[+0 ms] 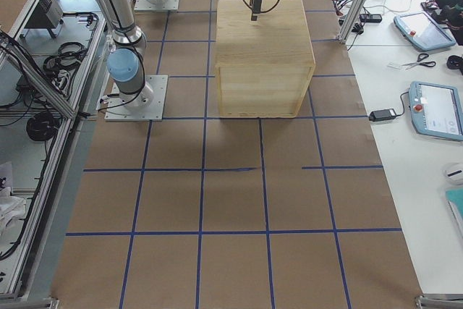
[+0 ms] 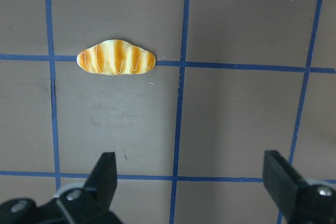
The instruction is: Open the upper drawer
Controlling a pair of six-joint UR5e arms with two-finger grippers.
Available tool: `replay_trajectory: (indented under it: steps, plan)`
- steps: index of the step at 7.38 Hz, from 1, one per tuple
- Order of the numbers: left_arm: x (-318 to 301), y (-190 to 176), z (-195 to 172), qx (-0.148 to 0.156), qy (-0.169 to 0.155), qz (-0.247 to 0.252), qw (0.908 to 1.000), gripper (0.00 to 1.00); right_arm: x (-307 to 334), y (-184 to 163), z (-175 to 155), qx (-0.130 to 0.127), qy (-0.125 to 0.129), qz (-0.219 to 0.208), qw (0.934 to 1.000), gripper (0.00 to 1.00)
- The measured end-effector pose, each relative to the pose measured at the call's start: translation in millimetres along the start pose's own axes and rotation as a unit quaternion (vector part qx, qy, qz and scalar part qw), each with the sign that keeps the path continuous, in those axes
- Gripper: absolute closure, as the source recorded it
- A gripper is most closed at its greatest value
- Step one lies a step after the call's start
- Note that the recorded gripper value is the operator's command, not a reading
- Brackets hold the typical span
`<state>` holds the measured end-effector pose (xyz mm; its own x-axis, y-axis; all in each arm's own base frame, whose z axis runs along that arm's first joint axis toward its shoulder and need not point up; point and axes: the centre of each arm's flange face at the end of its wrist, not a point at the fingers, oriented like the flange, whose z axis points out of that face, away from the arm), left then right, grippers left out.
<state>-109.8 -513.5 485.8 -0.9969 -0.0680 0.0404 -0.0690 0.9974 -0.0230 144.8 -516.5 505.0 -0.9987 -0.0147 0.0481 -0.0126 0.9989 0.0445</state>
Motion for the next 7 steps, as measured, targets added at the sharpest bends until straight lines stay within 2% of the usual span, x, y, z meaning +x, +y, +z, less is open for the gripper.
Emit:
replay_trajectory:
  steps: [7]
  plan:
    - [0.3,1.5,-9.5,0.007,0.001,0.001,1.0000,0.00,0.0,0.0,0.1,0.000,0.000,0.000,1.0000,0.00]
